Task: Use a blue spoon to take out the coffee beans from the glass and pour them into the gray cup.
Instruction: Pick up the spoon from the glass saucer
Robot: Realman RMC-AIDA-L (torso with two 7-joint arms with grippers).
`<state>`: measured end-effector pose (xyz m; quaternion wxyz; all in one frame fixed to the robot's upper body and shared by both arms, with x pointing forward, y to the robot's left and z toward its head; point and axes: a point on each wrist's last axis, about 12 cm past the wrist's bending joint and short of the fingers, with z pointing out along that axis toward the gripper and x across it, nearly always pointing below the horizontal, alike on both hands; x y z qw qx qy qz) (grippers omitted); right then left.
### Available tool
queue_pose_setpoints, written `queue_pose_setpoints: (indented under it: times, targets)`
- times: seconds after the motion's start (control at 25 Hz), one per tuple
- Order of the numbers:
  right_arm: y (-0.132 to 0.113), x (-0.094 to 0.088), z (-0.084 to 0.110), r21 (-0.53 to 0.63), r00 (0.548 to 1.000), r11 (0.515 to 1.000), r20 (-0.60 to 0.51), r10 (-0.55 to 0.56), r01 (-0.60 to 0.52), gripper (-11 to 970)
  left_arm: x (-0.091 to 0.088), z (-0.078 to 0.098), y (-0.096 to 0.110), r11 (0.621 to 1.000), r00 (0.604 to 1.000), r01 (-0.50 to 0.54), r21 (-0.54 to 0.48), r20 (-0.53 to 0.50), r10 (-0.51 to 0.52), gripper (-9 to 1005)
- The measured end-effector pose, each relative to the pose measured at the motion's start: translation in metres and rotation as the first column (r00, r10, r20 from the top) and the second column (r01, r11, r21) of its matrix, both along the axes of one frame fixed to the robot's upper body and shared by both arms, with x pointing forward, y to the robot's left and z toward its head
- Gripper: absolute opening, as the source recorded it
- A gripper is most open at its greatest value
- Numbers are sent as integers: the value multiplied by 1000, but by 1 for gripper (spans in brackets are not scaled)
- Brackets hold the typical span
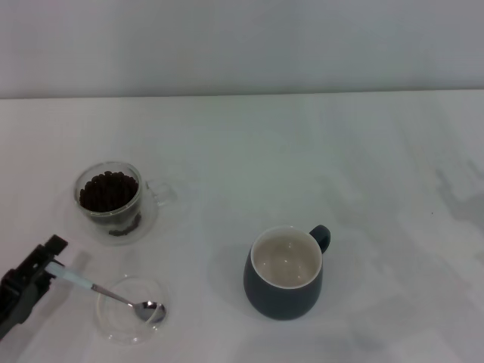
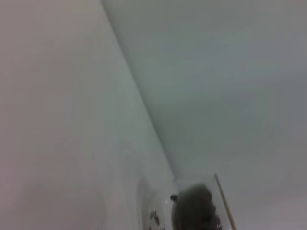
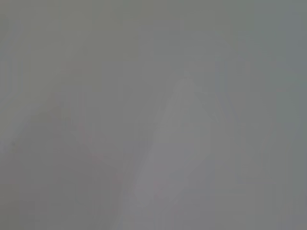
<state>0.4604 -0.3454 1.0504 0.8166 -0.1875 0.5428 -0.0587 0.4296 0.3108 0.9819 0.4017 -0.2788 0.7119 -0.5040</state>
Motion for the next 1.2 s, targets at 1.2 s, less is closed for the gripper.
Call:
queue_pose_setpoints:
  times: [1.2]
  targets:
    - [-1, 0, 0, -4, 1000, 1000, 1, -9, 9, 615, 3, 0, -10, 998, 997, 70, -1, -15, -70, 530]
